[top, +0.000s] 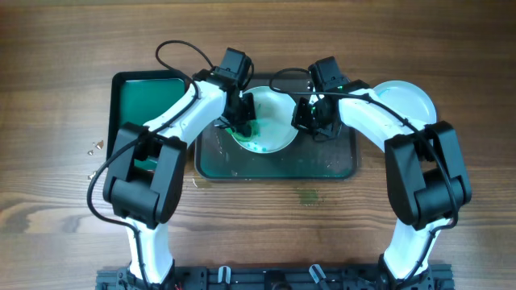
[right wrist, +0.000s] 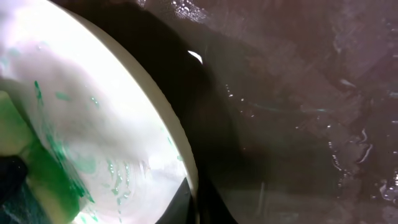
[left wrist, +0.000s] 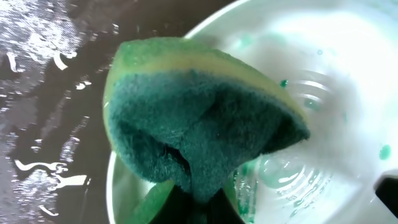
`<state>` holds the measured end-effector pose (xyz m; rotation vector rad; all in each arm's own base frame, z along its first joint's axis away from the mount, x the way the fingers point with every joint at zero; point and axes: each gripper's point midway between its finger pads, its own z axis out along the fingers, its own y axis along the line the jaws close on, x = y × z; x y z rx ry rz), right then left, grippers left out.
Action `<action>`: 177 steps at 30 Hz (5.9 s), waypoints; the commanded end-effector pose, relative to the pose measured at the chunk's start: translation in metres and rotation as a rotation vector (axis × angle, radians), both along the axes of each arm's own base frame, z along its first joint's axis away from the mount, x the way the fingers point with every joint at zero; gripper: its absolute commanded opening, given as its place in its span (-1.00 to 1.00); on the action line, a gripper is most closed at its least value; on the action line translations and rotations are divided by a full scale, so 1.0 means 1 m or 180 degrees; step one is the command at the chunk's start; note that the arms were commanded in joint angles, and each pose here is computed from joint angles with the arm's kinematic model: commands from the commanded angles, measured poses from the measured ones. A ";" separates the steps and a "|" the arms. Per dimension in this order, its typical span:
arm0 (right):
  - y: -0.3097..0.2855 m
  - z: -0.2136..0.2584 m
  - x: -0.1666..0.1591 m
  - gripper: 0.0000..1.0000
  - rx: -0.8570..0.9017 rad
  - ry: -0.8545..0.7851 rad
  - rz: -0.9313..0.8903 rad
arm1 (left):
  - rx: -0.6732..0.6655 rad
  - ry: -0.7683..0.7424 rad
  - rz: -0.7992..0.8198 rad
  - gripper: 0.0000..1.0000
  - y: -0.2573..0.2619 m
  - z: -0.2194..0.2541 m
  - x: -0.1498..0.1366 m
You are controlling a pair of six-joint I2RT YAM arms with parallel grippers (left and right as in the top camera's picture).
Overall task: Clean dirty plates on tray and stack at the side
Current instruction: 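Scrub the plate surface with the left-held sponge, then keep scrubbing the plate with the sponge while right gripper holds it, then move the sponge aside and lift the plate with the right gripper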
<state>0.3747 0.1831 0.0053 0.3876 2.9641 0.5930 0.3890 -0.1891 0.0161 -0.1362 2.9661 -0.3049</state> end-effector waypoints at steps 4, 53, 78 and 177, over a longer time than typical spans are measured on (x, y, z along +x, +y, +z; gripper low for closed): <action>0.005 -0.005 -0.002 -0.92 0.0016 0.0024 0.0010 | -0.0698 0.0511 -0.0491 -0.92 -0.072 -0.022 -0.049; 0.034 -0.002 -0.021 -0.91 0.0180 0.0107 0.0291 | -0.0881 -0.0123 -0.0943 -0.92 -0.068 -0.011 -0.006; 0.031 -0.002 -0.014 -0.91 0.0159 0.0026 0.0269 | 0.0160 0.0664 -0.0532 -0.92 0.033 -0.036 -0.044; 0.035 -0.011 0.000 -0.91 0.0156 -0.0153 0.0293 | -0.0168 -0.0608 0.0281 -0.92 0.051 0.137 0.025</action>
